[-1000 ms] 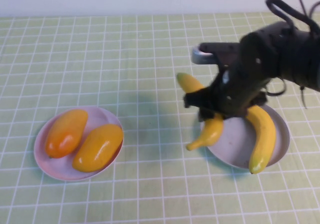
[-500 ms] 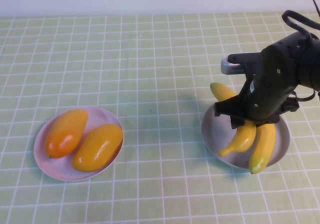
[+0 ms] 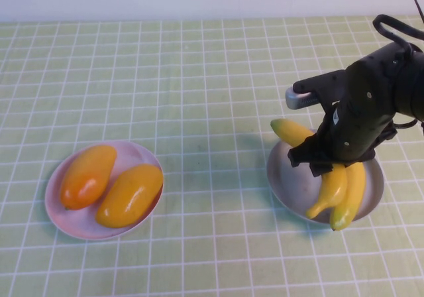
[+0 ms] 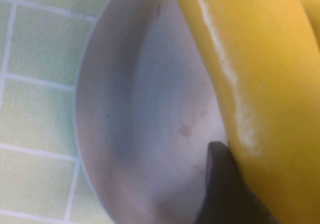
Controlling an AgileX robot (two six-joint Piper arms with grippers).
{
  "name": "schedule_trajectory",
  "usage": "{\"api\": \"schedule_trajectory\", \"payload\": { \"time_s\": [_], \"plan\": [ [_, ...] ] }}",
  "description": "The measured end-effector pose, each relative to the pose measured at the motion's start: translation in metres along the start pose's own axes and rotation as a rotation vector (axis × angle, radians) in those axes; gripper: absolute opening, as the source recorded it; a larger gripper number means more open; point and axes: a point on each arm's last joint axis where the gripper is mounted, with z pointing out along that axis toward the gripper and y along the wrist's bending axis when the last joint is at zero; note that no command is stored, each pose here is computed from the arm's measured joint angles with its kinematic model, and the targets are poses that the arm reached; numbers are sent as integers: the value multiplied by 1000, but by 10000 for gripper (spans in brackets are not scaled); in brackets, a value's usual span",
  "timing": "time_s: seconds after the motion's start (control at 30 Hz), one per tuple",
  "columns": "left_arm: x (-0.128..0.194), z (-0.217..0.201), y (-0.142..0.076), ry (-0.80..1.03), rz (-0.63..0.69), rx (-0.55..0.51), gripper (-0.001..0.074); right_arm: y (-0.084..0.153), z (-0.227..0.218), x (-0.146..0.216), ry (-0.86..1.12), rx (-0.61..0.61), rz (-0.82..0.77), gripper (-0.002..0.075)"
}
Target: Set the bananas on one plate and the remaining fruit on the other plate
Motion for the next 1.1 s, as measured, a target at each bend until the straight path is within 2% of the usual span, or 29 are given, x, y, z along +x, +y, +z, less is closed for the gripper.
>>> {"api": "schedule_trajectory", "payload": {
  "time_s": [0.3,0.53,0.73,0.83,0.9,1.0,1.1],
  "plan": [
    [0,0,0,0,0,0,2,4,16,2,51,-18,6,315],
    [0,0,0,0,0,0,2,4,17,4,76,-13,6,413],
    [0,0,0,0,0,0,2,1,-8,4,25,-22,13,410],
    [0,0,0,0,0,0,2,1,-39,7,-36,-36,10,338],
    [0,0,0,0,0,0,2,3,-60,13,-75,-55,3,254],
    [0,0,0,0,0,0,2,1,-91,32,-113,-79,0,87],
    [0,0,0,0,0,0,2,-4,-105,53,-113,-86,-2,13]
  ]
}}
